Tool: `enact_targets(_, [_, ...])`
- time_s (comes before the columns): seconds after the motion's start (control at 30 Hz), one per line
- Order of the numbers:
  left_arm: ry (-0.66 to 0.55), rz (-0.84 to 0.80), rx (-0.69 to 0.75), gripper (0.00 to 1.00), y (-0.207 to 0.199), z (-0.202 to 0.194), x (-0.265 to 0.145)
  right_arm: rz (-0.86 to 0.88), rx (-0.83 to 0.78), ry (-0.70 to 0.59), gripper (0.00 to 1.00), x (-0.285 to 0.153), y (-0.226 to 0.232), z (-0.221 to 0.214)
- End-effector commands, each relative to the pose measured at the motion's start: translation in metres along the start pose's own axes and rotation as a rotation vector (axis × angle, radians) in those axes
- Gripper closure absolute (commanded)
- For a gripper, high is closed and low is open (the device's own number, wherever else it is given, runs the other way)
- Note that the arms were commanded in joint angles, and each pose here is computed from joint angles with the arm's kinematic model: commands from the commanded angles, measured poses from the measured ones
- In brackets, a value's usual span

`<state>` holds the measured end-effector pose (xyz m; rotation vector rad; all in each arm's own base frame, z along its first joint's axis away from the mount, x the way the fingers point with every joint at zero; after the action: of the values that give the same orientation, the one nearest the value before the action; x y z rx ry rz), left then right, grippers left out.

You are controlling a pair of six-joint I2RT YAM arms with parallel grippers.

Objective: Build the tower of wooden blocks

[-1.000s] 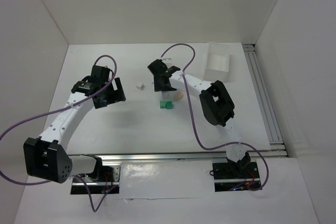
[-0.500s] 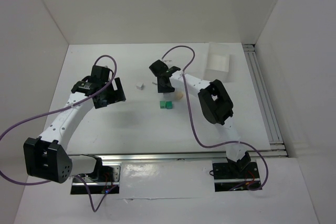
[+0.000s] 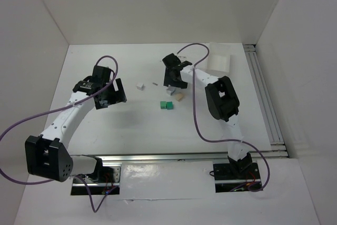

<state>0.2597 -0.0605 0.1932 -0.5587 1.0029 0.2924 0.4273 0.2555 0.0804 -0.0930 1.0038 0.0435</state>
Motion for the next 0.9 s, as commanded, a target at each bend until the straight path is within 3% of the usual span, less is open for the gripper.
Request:
enact_targets(0.0, [-0.015, -0.028, 0.014, 0.00, -0.006, 0.005, -0.003, 0.080, 0.003, -0.056, 0.20, -0.028, 0.021, 0.011])
enact_targets(0.17, [-0.015, -0.028, 0.014, 0.00, -0.006, 0.005, -0.003, 0.105, -0.057, -0.065, 0.19, -0.031, 0.030, 0.007])
enact_targets(0.33, [-0.022, -0.021, 0.014, 0.00, -0.005, 0.006, -0.003, 0.135, -0.206, -0.066, 0.03, -0.039, 0.033, 0.009])
enact_targets(0.53, [-0.022, -0.021, 0.014, 0.00, -0.005, 0.006, -0.003, 0.304, -0.302, -0.052, 0.02, -0.059, 0.042, 0.004])
enact_targets(0.77, [-0.022, -0.021, 0.014, 0.00, -0.005, 0.006, -0.003, 0.224, -0.383, -0.062, 0.05, -0.063, 0.030, 0.010])
enact_targets(0.87, [-0.022, -0.021, 0.014, 0.00, -0.005, 0.006, -0.003, 0.201, -0.460, -0.028, 0.00, -0.054, 0.028, 0.009])
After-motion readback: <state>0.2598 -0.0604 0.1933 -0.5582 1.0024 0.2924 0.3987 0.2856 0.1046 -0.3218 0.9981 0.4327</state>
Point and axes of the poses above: each gripper's point midway between its finger pads, its own x axis out along the fingers, its own y axis along the line the jaws close on, z = x × y, the point moved 6 cm from there along -x, back along the fingers, and after that the axes turned 15 degrees about -x, right-handed, at the moved point
